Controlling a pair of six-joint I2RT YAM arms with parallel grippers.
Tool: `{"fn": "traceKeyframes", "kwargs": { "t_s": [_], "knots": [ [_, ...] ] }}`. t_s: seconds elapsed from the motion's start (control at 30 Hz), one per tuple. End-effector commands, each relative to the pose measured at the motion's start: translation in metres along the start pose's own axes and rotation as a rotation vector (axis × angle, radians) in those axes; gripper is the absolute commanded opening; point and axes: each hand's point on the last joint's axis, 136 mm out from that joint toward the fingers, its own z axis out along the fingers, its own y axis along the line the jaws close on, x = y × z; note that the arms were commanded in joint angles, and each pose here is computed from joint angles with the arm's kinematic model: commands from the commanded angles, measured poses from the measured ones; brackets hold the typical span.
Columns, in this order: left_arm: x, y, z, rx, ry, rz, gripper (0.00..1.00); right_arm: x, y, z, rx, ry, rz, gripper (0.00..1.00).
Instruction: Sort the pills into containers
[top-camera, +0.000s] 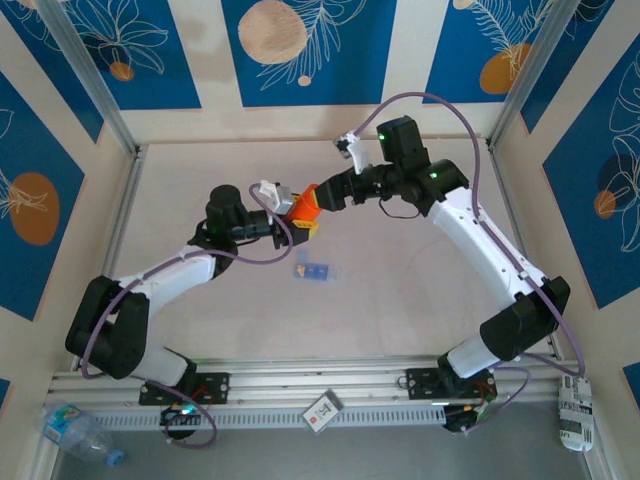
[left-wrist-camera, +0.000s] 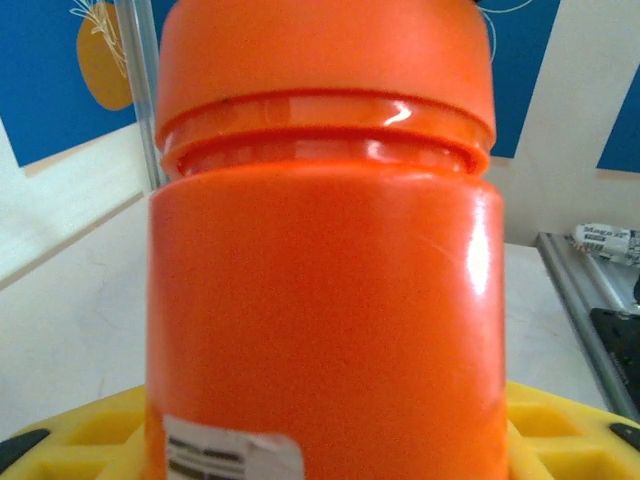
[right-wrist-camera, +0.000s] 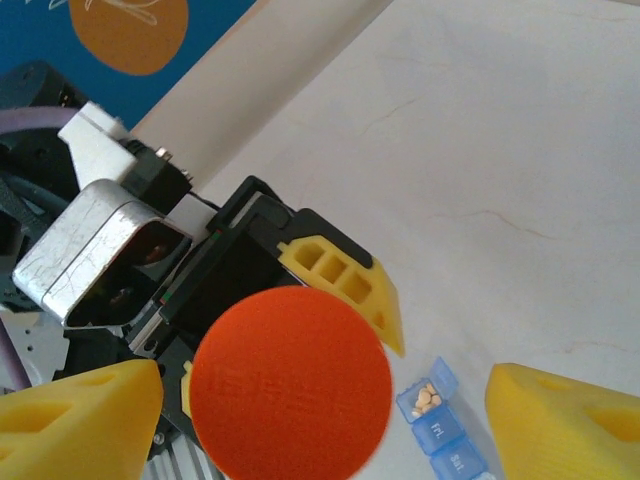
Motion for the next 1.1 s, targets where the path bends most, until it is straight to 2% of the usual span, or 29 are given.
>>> {"fn": "traceKeyframes", "kwargs": {
  "t_s": [0.0,0.13,0.3,0.47,0.57,0.73,0.87,1.07],
  "knots": [
    [-0.013,-0.003,-0.001,0.049,-0.022,0.006,0.0,0.003,0.006,0.003,-0.011,0.031,-0.034,0.81],
    [-0.013,-0.004,-0.002,0.05,-0.023,0.008,0.0,0.005,0.007,0.007,-0.024,0.041,-0.024,0.72],
    [-0.014,-0.004,-0.003,0.052,-0.025,0.01,0.0,0.01,0.006,0.012,-0.028,0.058,-0.006,0.46],
    [-0.019,-0.001,-0.003,0.031,-0.035,0.023,0.0,0.018,-0.005,0.022,0.007,0.066,0.106,0.35],
    [-0.025,0.004,-0.004,-0.045,-0.048,0.074,0.0,0.024,-0.014,0.033,0.03,0.058,0.239,0.31],
    [-0.034,0.005,0.001,-0.241,-0.04,0.294,0.0,0.035,-0.027,0.057,0.1,0.037,0.464,0.29],
    [-0.033,0.004,0.007,-0.345,-0.017,0.418,0.0,0.041,-0.025,0.072,0.118,0.004,0.552,0.28],
    [-0.023,0.007,0.01,-0.367,-0.009,0.406,0.0,0.037,-0.026,0.071,0.113,-0.016,0.586,0.31]
  ]
}}
